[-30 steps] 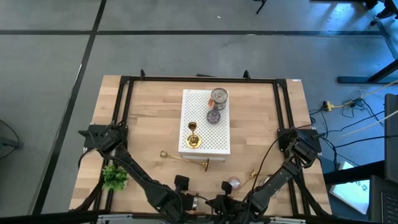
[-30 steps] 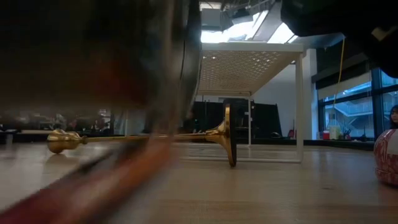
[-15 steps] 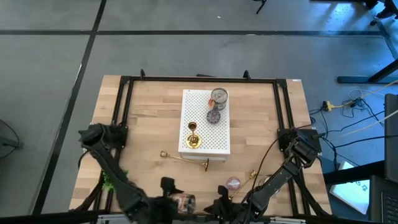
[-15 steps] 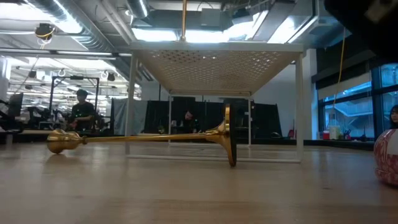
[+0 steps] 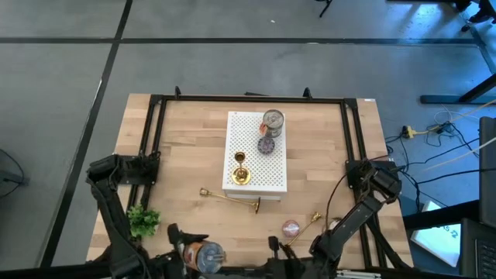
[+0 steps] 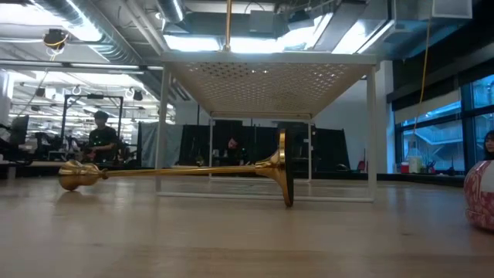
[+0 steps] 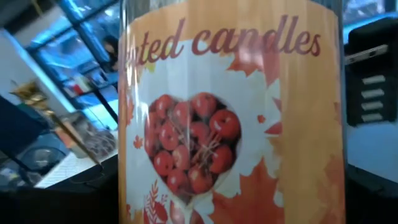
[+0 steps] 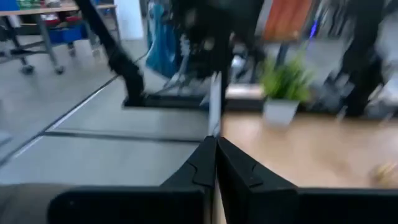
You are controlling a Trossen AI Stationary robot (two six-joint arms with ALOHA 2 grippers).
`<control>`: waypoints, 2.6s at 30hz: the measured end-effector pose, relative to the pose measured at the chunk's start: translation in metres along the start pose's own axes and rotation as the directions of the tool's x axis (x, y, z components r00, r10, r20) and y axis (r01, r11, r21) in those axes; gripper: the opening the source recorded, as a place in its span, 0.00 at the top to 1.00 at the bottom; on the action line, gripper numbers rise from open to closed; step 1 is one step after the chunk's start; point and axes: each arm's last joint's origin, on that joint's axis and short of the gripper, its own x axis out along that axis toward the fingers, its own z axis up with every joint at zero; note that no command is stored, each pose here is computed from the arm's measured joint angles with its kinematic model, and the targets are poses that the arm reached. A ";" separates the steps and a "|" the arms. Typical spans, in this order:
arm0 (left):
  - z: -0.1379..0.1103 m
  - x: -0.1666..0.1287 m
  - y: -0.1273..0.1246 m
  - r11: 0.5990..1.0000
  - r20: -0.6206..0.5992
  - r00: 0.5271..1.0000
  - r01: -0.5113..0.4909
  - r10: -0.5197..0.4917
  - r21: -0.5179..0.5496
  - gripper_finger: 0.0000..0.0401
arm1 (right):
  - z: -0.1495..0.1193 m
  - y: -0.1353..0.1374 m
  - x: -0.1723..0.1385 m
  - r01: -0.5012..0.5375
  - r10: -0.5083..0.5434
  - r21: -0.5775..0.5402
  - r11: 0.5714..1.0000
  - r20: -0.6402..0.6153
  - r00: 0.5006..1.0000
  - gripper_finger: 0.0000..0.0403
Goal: Pick & Place candle stick holders
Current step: Put the left silver scented candle on the shelf
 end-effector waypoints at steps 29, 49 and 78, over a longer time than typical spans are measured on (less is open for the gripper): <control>-0.016 0.068 0.043 0.951 0.031 0.951 -0.306 0.307 -0.041 0.14 | 0.094 -0.053 -0.031 0.122 -0.120 -0.172 0.978 0.020 0.993 0.15; 0.032 0.095 0.003 0.994 0.006 0.997 0.072 -0.073 0.086 0.14 | 0.095 -0.056 -0.024 -0.027 0.027 -0.075 0.997 0.000 1.000 0.15; 0.068 0.136 0.015 0.981 0.304 0.932 0.189 -0.195 0.049 0.14 | 0.105 -0.022 -0.036 0.213 -0.096 -0.292 0.932 0.368 0.925 0.15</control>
